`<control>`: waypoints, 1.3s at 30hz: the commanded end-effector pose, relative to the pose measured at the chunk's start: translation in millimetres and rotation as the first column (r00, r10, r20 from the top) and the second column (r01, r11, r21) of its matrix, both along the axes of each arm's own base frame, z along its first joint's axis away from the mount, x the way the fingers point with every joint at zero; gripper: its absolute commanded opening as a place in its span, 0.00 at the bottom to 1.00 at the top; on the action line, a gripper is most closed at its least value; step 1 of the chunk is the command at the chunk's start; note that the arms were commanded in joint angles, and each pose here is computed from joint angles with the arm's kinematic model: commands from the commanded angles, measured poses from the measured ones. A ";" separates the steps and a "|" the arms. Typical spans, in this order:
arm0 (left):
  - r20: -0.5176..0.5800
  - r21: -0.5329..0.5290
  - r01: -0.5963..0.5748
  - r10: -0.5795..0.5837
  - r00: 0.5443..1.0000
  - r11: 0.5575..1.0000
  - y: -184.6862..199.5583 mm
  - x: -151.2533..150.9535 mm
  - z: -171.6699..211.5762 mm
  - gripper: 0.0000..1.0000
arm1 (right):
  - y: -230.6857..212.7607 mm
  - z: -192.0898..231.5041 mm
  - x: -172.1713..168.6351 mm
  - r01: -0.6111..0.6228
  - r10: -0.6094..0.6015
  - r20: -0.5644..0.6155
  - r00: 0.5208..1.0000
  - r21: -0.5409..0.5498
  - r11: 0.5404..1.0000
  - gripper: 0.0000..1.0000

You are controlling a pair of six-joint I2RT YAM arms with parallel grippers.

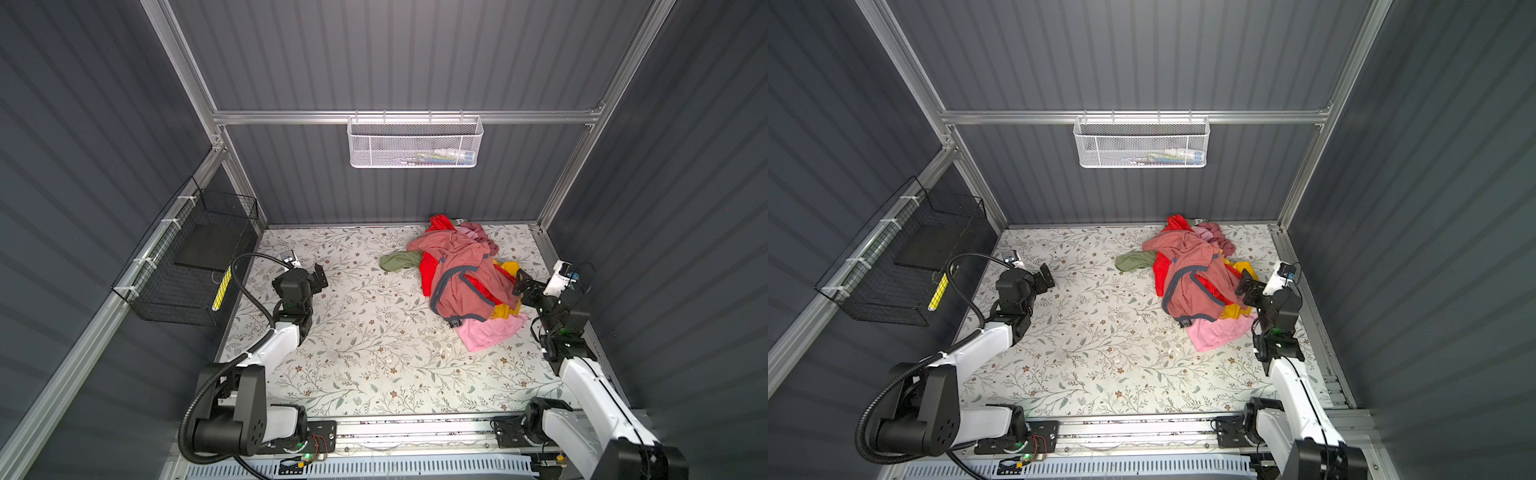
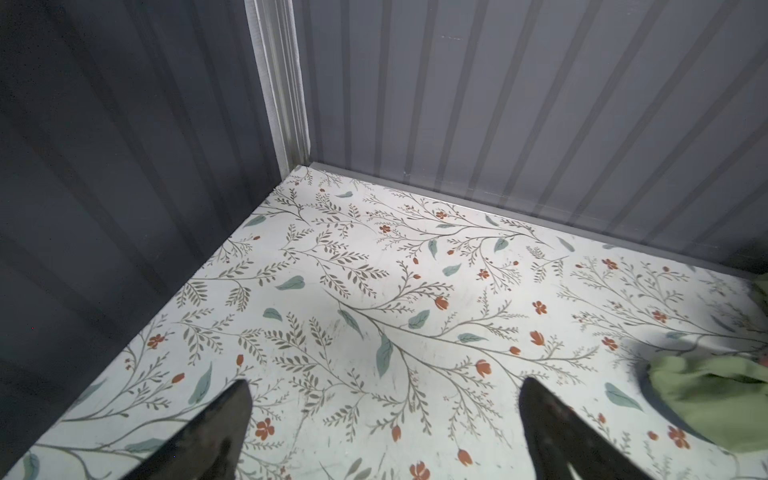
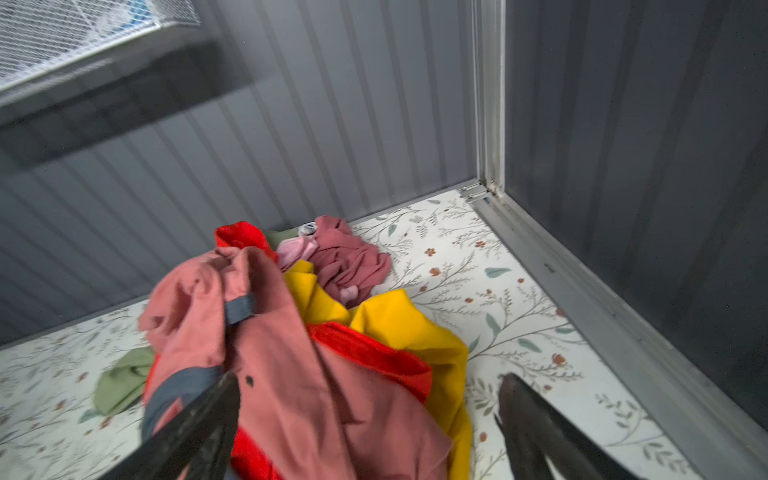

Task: Pick out a specific cloth from the pile
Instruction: 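Reach the right gripper over the pile toward the pink sweatshirt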

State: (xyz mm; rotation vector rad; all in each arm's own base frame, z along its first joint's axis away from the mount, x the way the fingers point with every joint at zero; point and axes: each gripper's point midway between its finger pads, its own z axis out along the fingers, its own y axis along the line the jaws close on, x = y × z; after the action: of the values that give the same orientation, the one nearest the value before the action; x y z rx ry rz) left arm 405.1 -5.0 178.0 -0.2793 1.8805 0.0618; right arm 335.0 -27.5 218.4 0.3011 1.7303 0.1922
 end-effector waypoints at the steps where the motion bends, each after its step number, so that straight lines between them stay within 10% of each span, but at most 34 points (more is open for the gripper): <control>1: -0.100 -0.046 0.049 -0.054 0.994 0.998 -21.9 -17.2 -25.4 1.00 | 27.9 -26.2 -18.7 -0.097 0.119 -0.129 0.984 0.167 0.981 0.90; 9: -0.130 -0.090 0.146 -0.157 0.979 0.985 -64.6 -26.4 -41.4 1.00 | 77.5 -25.6 -35.7 -0.187 0.220 -0.159 0.962 0.196 0.963 0.82; 20: -0.168 -0.098 0.127 -0.142 0.976 0.987 -60.4 -40.0 -53.1 1.00 | 154.6 -20.0 -18.8 -0.358 0.279 -0.329 0.902 -0.209 0.910 0.77; 27: -0.204 -0.088 0.051 -0.068 0.977 0.995 -43.9 -57.6 -63.7 1.00 | 220.0 -30.9 0.4 -0.499 0.266 -0.473 0.840 -0.483 0.719 0.76; 39: -0.226 -0.086 0.018 -0.037 0.973 0.996 -36.8 -67.3 -65.2 1.00 | 296.4 -75.1 50.1 -0.663 0.186 -0.651 0.736 -0.637 0.394 0.76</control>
State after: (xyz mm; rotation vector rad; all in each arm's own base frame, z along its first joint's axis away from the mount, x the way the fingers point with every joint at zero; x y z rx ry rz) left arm 344.4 -46.4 116.1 -0.2897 2.1066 -0.0224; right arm 382.4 272.5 151.7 -0.8545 2.1542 -0.2817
